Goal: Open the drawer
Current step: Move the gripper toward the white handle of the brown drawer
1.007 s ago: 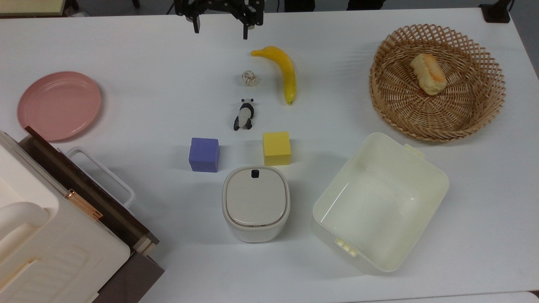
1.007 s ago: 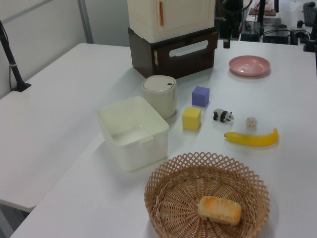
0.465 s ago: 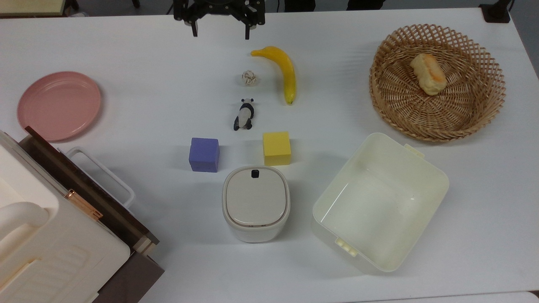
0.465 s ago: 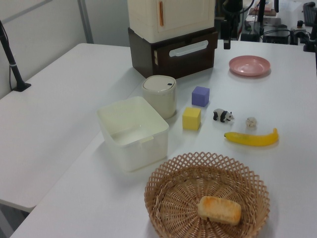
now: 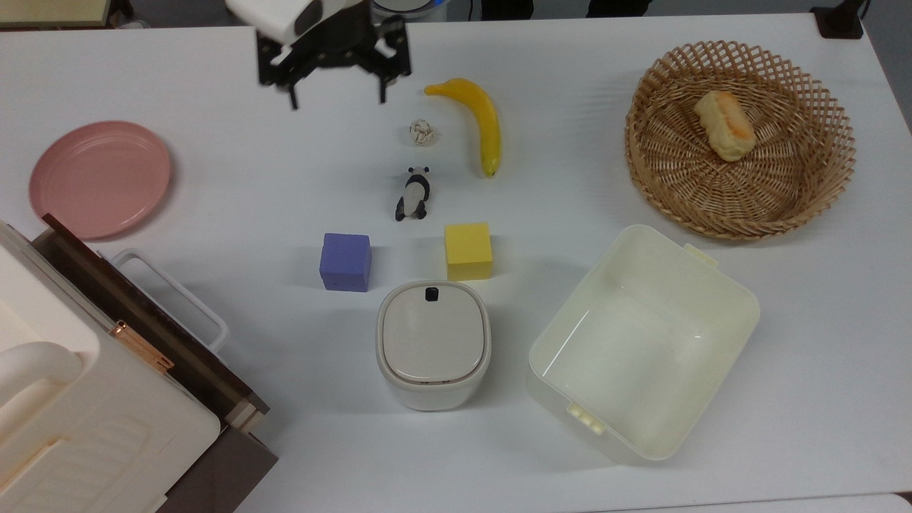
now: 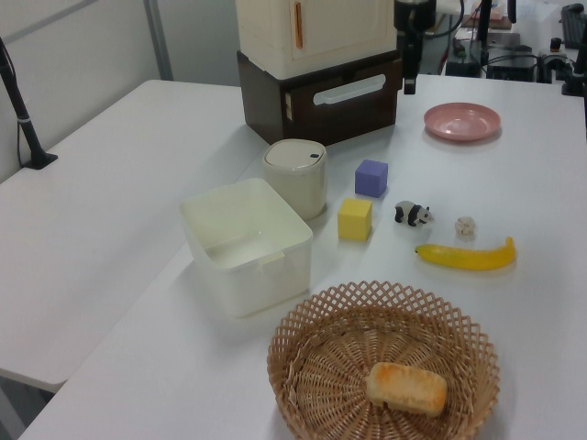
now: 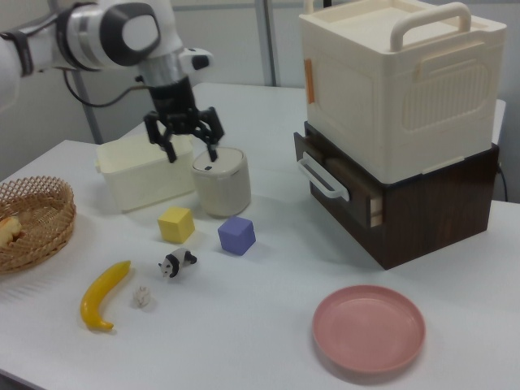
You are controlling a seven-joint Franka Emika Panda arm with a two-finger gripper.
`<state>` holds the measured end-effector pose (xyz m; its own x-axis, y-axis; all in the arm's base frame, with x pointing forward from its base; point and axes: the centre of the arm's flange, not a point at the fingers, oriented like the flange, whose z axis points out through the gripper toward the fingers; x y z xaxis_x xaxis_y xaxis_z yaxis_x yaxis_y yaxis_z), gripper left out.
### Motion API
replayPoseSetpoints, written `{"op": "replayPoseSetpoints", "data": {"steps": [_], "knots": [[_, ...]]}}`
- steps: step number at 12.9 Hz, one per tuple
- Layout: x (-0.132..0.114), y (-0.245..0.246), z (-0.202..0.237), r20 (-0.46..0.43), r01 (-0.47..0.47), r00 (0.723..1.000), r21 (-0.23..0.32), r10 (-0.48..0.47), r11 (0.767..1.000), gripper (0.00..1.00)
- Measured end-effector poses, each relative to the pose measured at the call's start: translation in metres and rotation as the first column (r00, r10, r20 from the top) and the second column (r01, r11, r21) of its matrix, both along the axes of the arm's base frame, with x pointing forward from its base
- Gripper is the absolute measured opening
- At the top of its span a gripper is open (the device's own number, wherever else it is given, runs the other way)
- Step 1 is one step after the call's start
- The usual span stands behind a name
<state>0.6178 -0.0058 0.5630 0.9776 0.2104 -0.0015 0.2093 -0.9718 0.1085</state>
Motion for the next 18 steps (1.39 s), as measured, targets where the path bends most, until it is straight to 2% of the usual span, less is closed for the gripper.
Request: {"op": "replayPoseSetpoints", "data": {"steps": [4, 6, 9, 15, 17, 18], "knots": [[0.032, -0.036, -0.041, 0.036, -0.103, 0.994, -0.084, 0.106, 0.991, 1.00], [0.044, -0.056, -0.055, 0.068, -0.135, 0.987, -0.103, 0.143, 0.985, 1.00], [0.057, -0.090, -0.063, 0.118, -0.192, 0.969, -0.179, 0.215, 0.965, 1.00], [0.080, -0.126, -0.090, 0.174, -0.281, 0.919, -0.342, 0.355, 0.897, 1.00], [0.086, -0.130, -0.098, 0.189, -0.316, 0.891, -0.397, 0.414, 0.862, 1.00], [0.089, -0.129, -0.105, 0.192, -0.342, 0.869, -0.433, 0.456, 0.834, 1.00]]}}
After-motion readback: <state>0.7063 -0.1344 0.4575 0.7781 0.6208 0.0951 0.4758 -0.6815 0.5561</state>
